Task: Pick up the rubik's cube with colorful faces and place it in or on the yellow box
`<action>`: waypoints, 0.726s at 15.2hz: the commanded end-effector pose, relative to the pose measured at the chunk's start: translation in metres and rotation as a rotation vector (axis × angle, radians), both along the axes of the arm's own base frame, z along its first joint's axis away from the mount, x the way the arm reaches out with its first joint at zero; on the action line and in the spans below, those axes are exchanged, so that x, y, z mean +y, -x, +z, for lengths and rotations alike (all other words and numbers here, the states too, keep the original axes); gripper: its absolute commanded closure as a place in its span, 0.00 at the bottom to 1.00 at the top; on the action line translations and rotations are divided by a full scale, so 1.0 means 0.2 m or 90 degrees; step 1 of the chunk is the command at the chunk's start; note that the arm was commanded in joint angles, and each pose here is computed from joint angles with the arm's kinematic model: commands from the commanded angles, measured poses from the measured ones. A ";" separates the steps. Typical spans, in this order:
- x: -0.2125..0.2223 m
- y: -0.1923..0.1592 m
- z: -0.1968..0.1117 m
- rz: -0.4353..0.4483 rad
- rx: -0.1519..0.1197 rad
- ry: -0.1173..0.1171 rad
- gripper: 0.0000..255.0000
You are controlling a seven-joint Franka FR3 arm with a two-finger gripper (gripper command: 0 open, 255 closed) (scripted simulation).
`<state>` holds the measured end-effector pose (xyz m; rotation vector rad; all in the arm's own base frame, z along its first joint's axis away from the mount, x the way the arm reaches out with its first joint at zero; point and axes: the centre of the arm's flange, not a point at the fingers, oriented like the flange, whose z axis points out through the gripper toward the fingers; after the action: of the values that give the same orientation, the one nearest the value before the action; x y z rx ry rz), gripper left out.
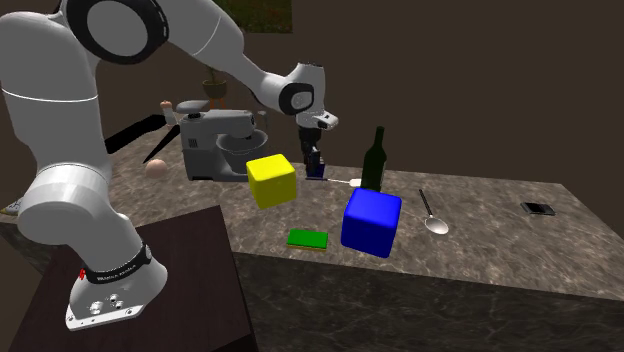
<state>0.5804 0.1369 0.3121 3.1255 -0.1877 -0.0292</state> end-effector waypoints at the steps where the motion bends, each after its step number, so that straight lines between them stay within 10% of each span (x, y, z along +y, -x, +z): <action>1: 0.00 0.00 0.05 0.000 0.000 0.000 1.00; 11: 0.46 0.26 0.11 0.000 0.000 0.000 1.00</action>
<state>0.5362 0.2151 0.3357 3.1255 -0.1855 -0.0296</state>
